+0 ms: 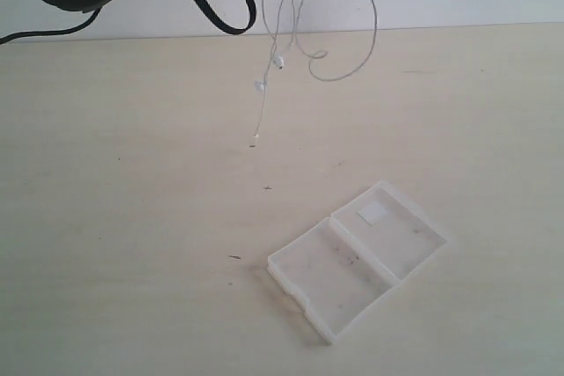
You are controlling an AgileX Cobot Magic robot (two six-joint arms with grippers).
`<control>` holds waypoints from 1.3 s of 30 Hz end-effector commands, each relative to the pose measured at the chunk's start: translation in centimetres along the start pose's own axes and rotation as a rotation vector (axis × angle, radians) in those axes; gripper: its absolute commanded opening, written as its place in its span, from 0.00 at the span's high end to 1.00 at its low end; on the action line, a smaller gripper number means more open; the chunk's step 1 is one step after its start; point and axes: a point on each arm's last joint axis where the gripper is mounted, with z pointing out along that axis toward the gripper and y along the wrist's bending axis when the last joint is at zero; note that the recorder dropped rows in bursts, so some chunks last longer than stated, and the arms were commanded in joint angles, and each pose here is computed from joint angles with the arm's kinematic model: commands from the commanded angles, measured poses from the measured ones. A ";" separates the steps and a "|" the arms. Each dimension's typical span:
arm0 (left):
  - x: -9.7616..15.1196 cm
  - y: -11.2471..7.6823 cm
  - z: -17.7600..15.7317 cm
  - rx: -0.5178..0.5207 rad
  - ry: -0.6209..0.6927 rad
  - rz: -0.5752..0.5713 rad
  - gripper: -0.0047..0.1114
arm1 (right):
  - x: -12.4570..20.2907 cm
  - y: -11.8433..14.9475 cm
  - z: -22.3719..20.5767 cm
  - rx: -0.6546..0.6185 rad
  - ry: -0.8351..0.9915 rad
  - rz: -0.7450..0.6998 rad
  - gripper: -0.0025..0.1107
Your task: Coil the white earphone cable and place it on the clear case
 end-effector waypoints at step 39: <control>-3.8 0.7 -1.5 -0.046 -0.027 0.096 0.96 | -0.8 2.5 -1.9 -0.274 -0.055 0.000 0.34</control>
